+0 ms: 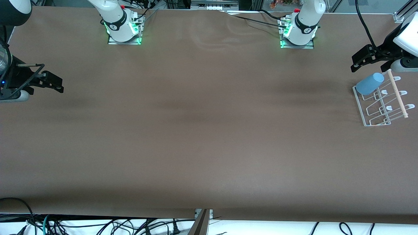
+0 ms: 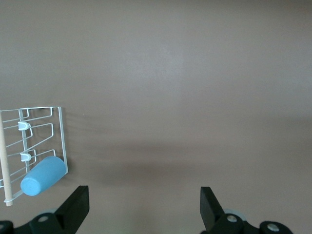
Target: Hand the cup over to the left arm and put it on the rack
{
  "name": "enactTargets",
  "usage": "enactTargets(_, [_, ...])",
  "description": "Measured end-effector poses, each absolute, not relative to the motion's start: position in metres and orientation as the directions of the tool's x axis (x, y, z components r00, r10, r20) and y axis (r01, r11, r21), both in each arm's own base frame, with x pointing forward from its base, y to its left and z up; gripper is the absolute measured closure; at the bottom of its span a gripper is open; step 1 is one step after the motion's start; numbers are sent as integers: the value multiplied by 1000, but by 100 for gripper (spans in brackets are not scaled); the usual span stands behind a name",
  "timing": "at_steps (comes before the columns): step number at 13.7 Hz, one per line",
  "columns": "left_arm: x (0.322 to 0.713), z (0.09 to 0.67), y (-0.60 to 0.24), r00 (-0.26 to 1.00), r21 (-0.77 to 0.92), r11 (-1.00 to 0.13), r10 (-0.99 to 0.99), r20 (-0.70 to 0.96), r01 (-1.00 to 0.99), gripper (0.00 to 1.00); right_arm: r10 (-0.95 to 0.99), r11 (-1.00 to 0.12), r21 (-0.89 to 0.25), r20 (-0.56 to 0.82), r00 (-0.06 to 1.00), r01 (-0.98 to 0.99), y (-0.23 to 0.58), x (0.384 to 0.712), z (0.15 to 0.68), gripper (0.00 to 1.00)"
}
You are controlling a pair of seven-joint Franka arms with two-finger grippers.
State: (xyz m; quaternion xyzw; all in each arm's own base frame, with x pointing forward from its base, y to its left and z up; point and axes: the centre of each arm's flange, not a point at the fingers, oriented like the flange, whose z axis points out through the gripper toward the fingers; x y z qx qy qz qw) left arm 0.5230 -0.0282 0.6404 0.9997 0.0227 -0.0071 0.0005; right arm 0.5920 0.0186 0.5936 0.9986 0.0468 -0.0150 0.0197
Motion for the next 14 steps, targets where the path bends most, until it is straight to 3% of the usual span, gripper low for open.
enactTargets(14, [535, 644, -31, 999, 7, -999, 44, 32, 44, 0, 93, -995, 38, -32, 995, 94, 19, 592, 594, 0])
